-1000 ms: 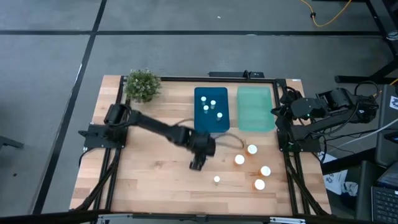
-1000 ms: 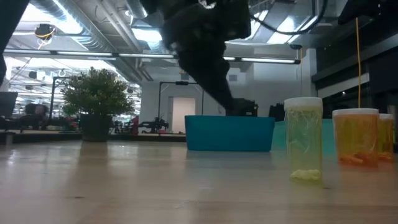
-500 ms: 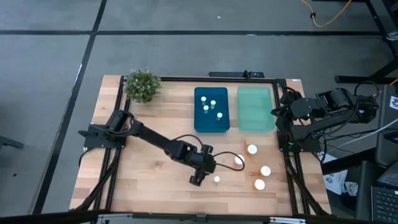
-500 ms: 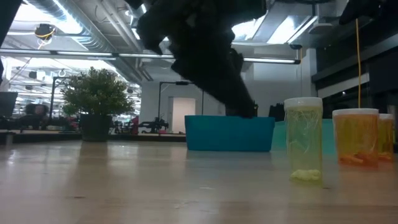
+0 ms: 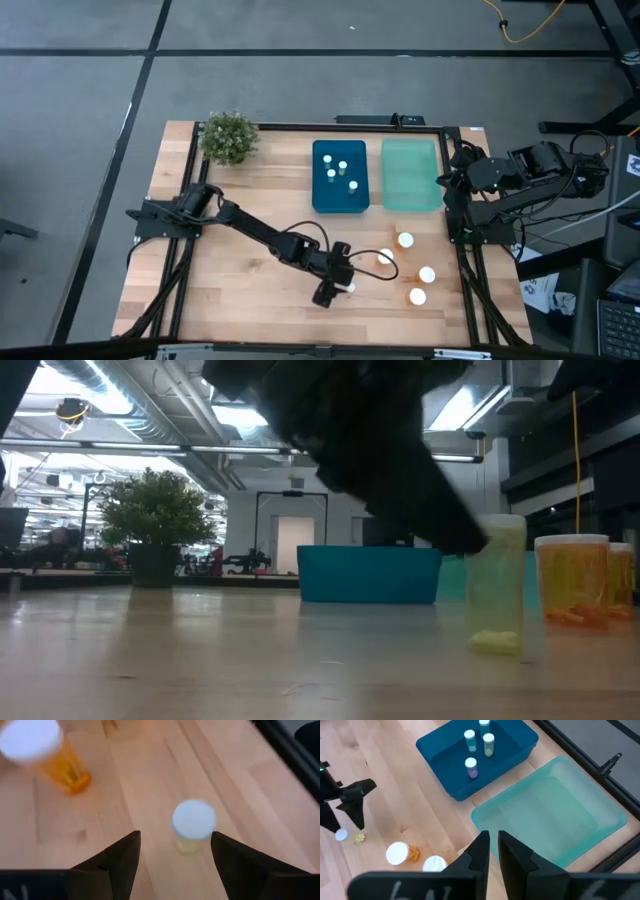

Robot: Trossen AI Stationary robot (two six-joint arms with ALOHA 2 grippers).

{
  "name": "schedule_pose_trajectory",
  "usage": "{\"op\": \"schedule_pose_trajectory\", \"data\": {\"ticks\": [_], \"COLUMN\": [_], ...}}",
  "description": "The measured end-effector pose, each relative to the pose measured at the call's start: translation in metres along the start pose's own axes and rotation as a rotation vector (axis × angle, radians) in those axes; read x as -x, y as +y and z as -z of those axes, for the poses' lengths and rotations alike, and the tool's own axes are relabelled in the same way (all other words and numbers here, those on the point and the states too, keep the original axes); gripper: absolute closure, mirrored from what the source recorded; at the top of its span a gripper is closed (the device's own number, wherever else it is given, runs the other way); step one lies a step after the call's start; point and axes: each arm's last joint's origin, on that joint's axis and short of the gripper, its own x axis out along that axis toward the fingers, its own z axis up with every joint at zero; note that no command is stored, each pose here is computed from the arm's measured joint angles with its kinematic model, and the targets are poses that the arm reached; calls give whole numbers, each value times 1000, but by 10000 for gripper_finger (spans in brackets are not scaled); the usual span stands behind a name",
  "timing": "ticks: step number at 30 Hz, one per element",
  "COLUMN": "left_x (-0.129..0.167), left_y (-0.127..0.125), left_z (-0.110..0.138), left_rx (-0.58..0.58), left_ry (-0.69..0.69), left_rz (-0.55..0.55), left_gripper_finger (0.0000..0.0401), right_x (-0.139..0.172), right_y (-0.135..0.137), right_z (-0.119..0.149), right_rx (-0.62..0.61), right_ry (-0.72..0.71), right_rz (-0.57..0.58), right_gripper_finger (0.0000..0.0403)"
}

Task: Pick and place medicine bottles into bin by pill shape (circle, oval)
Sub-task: Put the small yellow pill bottle into the blue bin

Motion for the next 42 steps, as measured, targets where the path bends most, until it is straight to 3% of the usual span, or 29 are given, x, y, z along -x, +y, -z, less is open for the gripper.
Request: {"op": "schedule_pose_trajectory", "data": {"ticks": [10,18,27,31,39,42], "left_x": [0,-18,-16,-16,-12,2], "left_y": [-4,-7,-9,-8,2,15], "left_z": [-5,1,-1,0,-2,-8], "left_rx": [10,45,10,22,14,-5], "left_ry": [-56,-88,-104,-96,-85,-77], "left_rz": [9,66,7,13,2,-20], "left_gripper_finger": [171,171,175,203,312,319], "right_x": [0,0,0,0,0,0], "right_y": [-1,-1,-1,-1,-1,-1], "right_z": [1,1,1,1,1,1], "right_rx": [6,6,6,5,5,5], "right_ry": [11,11,11,11,10,12], "right_rz": [10,10,9,9,10,10], "right_gripper_finger": [360,360,360,360,360,360]}}
